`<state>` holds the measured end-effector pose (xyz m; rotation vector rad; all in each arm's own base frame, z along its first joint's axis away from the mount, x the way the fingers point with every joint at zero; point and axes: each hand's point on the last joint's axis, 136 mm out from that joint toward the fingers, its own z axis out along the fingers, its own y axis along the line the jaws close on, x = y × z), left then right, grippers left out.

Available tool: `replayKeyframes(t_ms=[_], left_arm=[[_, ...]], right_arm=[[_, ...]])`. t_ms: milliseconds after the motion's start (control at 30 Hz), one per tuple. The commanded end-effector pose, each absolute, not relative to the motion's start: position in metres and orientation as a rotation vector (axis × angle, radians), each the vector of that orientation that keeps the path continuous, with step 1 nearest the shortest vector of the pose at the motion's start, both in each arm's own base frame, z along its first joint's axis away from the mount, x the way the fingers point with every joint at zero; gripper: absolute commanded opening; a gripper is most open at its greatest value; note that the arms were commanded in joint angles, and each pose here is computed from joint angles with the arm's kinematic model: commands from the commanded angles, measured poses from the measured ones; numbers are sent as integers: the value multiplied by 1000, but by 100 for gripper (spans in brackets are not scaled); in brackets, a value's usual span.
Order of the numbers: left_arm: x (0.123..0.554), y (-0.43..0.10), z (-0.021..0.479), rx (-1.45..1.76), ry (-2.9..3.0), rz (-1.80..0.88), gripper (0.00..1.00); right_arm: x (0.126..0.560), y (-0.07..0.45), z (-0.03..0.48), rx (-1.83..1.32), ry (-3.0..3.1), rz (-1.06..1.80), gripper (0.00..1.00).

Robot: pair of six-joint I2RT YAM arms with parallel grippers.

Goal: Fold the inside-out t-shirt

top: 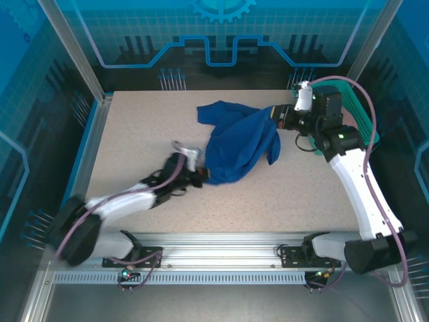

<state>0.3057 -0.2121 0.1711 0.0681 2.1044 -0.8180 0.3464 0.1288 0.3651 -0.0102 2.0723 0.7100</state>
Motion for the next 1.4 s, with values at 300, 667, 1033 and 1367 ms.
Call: replayKeyframes(t_ms=[300,667,1033,1367], left_arm=[[271,-107,430,-77,1519,-581,0],[328,-73,433,-186,1619,-266,0],[386,-43,595,-187,1356,-361,0],[311,-44,629,-109,1279,-395,0]], right_arm=[[267,102,467,-90,1725,613,0],[281,72,460,52,1739,453,0],[384,89,619,-13,1360,499,0],[353,104,649,-129,1384,554,0]])
